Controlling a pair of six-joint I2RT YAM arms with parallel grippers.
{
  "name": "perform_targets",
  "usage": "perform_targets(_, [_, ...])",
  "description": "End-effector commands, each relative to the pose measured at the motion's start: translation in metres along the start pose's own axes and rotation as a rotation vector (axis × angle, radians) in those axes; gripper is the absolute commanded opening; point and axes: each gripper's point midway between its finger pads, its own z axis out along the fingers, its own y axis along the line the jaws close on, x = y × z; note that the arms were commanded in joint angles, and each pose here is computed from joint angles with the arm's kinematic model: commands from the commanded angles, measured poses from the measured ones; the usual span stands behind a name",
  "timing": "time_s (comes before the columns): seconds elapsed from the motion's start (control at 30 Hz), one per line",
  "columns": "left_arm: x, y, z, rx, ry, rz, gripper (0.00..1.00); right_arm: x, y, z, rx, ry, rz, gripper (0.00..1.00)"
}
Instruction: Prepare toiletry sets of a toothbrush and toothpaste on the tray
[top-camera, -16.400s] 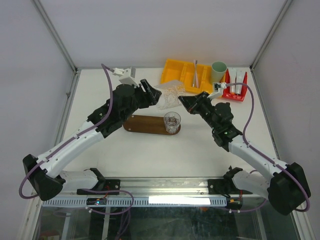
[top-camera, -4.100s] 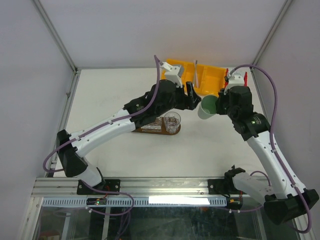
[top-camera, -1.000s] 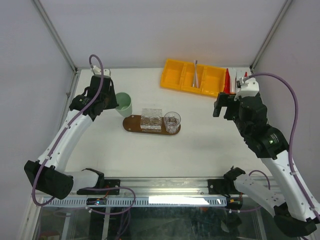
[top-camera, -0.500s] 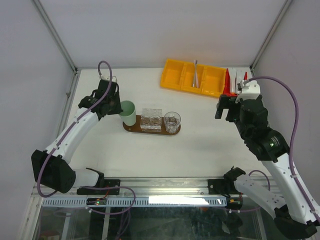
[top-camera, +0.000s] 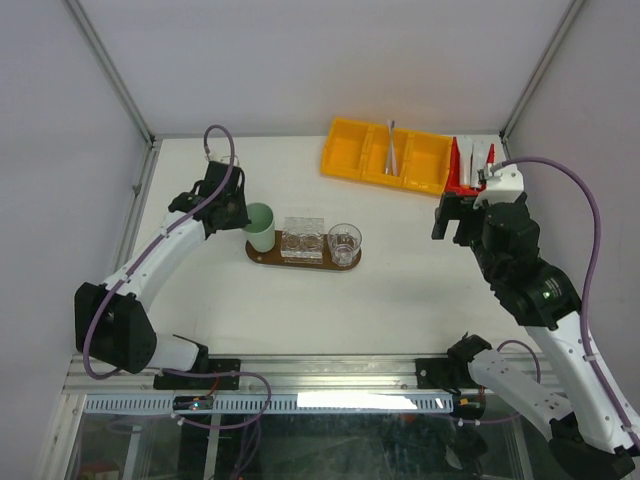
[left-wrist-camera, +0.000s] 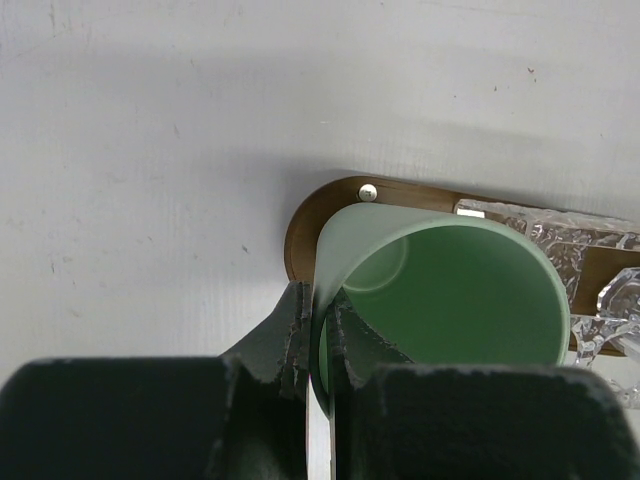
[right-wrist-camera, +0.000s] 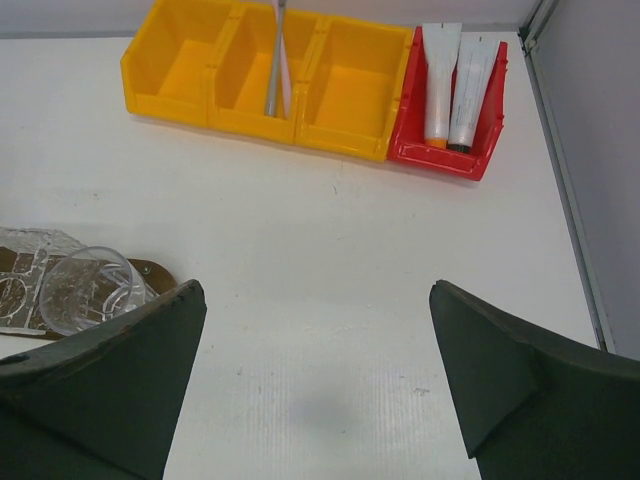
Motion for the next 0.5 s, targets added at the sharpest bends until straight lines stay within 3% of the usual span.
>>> perform_targets(0.0, [-0.013,-0.001,-0.001,0.004,-0.066,-0.017,0.00,-0.014,-0.001,-0.001,0.004,-0.061,0.016,0.98])
perform_targets(0.47, [-0.003,0.006,-0.003,-0.019,-0.050,-0.018,0.00,-0.011,0.001,0.002,-0.001,-0.051,0.014,0.98])
